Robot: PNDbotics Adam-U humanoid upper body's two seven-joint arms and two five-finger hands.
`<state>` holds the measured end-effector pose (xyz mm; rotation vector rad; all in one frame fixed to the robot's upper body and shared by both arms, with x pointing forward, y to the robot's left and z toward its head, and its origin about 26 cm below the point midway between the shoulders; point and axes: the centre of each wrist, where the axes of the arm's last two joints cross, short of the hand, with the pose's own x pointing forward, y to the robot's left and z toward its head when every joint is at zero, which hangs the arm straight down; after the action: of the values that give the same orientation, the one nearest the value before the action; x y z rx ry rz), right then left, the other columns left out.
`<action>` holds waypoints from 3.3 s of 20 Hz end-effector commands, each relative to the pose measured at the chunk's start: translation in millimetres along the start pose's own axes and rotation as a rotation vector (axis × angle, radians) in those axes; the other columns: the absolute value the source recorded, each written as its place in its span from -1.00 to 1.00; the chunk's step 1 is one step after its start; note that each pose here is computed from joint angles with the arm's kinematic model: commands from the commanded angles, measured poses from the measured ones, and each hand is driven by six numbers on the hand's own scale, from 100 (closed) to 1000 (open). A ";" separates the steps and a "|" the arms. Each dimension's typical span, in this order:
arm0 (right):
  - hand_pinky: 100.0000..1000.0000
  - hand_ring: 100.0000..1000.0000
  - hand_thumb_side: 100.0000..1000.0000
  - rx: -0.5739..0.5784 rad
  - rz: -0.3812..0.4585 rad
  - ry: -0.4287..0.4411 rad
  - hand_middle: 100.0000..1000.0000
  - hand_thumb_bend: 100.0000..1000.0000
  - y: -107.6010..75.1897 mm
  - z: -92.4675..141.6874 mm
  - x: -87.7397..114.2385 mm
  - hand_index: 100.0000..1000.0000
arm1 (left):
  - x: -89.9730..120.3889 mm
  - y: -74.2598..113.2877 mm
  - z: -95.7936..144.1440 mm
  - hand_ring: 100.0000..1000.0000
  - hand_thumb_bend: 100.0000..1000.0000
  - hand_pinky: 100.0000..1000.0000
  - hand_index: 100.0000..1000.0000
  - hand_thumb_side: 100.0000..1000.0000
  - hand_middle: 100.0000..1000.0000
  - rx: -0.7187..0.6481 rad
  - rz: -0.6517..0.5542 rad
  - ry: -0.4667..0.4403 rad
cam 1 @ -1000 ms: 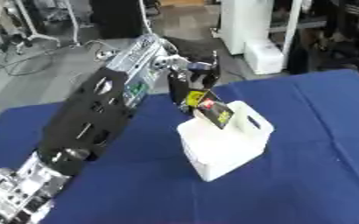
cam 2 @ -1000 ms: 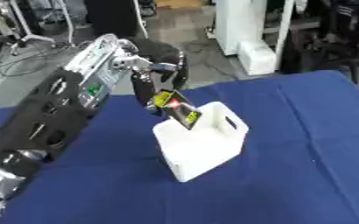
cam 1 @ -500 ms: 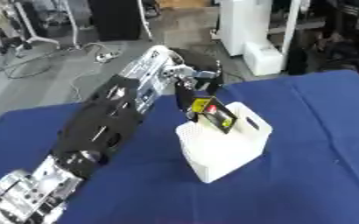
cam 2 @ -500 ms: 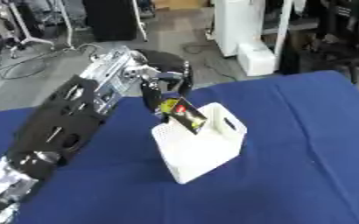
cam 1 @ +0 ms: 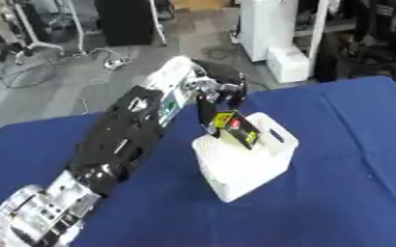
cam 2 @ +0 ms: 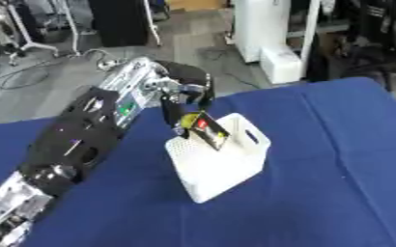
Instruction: Pick up objects on the table and place them in the box.
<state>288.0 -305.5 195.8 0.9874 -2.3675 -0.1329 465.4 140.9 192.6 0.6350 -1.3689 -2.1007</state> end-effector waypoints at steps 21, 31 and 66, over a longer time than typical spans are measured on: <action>-1.00 -0.74 1.00 0.037 -0.005 0.001 -0.88 -1.00 3.9 -13.2 6.9 -0.51 | -16.6 -11.8 -7.2 0.69 0.53 0.69 0.28 0.12 0.67 -0.008 -0.066 0.034; -1.00 -0.74 1.00 0.032 0.019 0.004 -0.88 -1.00 1.6 -7.0 7.5 -0.51 | -15.4 4.7 17.7 0.70 0.32 0.73 0.46 0.24 0.80 0.374 0.027 0.015; -1.00 -0.74 1.00 0.069 0.158 -0.043 -0.88 -1.00 -5.7 25.2 5.8 -0.51 | 97.7 -45.1 121.2 0.17 -0.05 0.23 0.56 -0.10 0.62 1.258 0.682 0.109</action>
<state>274.7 -314.9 165.6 0.8359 -2.4639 -0.0585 309.6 170.9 179.7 0.5599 -2.2875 -0.5345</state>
